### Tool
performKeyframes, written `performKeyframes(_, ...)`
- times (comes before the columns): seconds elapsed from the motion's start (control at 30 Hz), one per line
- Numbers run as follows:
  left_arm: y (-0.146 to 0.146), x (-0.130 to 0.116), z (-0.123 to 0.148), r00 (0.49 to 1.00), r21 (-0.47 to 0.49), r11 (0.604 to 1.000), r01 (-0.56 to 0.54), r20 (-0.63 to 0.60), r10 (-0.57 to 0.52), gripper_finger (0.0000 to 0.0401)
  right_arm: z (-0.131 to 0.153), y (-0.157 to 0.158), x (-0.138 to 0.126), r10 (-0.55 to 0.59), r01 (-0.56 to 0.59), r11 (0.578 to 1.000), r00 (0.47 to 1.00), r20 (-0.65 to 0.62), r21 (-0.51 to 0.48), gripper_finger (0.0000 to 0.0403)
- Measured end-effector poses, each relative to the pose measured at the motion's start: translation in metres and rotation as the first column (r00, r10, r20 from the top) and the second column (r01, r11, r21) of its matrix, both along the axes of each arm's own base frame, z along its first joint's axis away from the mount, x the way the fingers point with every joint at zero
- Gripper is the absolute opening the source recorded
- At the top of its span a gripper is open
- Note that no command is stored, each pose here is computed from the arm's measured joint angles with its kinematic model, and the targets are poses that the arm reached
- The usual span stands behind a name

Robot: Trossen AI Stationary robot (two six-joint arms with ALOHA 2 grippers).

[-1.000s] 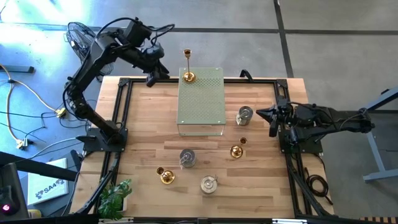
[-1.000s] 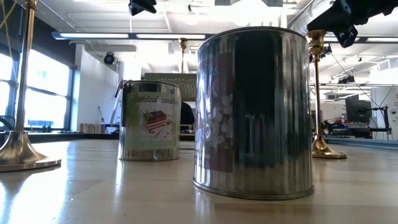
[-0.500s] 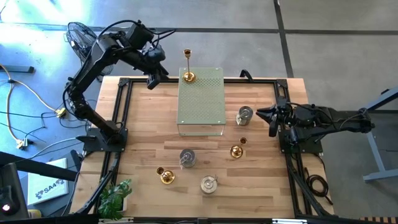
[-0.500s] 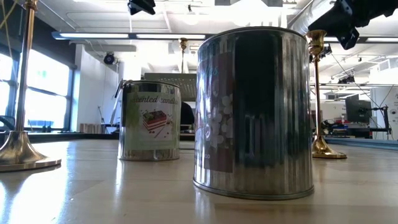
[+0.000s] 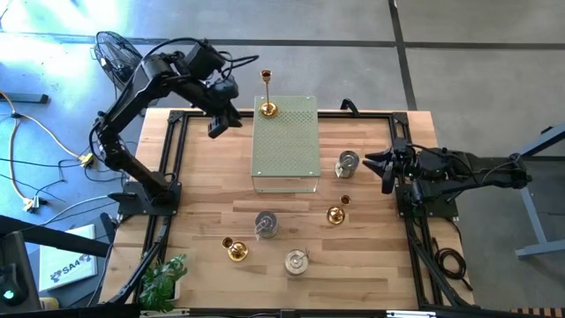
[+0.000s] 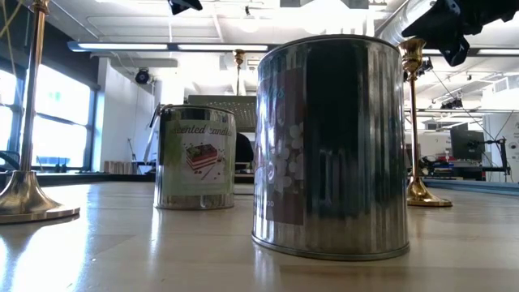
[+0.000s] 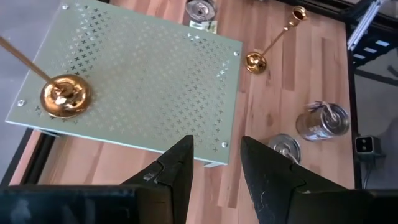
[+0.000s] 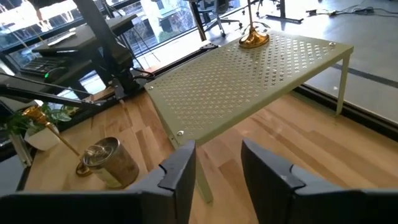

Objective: Pick & Place candle stick holders
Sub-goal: Put the top green scented candle on the shelf

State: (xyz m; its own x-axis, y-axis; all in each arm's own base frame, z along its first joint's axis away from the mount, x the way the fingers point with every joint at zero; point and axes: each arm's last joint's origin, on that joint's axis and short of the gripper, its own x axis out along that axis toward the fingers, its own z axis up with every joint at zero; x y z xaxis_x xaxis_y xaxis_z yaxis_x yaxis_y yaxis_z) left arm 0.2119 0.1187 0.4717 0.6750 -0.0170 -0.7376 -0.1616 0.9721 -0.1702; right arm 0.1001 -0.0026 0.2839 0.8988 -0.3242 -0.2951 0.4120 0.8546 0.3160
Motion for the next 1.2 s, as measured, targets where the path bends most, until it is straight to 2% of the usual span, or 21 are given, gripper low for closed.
performKeyframes(0.2, -0.005, 0.003, 0.0, 1.0, 0.012, 1.0, -0.012, -0.017, 0.012, 0.0131, 0.0, 0.001, 0.0, 0.017, -0.017, 1.0, 1.0, 0.004, 0.022, 0.0152)
performKeyframes(0.47, -0.005, 0.002, -0.001, 1.0, -0.012, 1.0, -0.023, -0.02, 0.023, 0.0131, 0.001, 0.003, 0.001, 0.076, -0.079, 0.992, 0.997, 0.034, 0.094, 0.0154)
performKeyframes(0.57, -0.006, 0.002, -0.001, 0.999, -0.017, 1.0, -0.026, -0.023, 0.026, 0.0131, 0.002, 0.004, 0.002, 0.116, -0.119, 0.989, 0.992, 0.041, 0.092, 0.0155)
performKeyframes(0.77, -0.009, 0.003, -0.002, 0.999, -0.037, 0.999, -0.033, -0.038, 0.032, 0.0131, 0.002, 0.004, 0.001, 0.118, -0.121, 0.989, 0.992, 0.035, 0.084, 0.0162)
performKeyframes(0.97, -0.02, 0.008, -0.002, 0.999, -0.033, 0.999, 0.013, -0.041, -0.014, 0.0131, 0.001, 0.004, 0.002, 0.135, -0.137, 0.987, 0.991, 0.025, 0.084, 0.0207)
performKeyframes(1.2, -0.032, 0.013, -0.002, 0.998, -0.037, 0.998, 0.041, -0.048, -0.042, 0.0131, 0.001, 0.005, 0.002, 0.152, -0.153, 0.986, 0.988, 0.019, 0.069, 0.029)
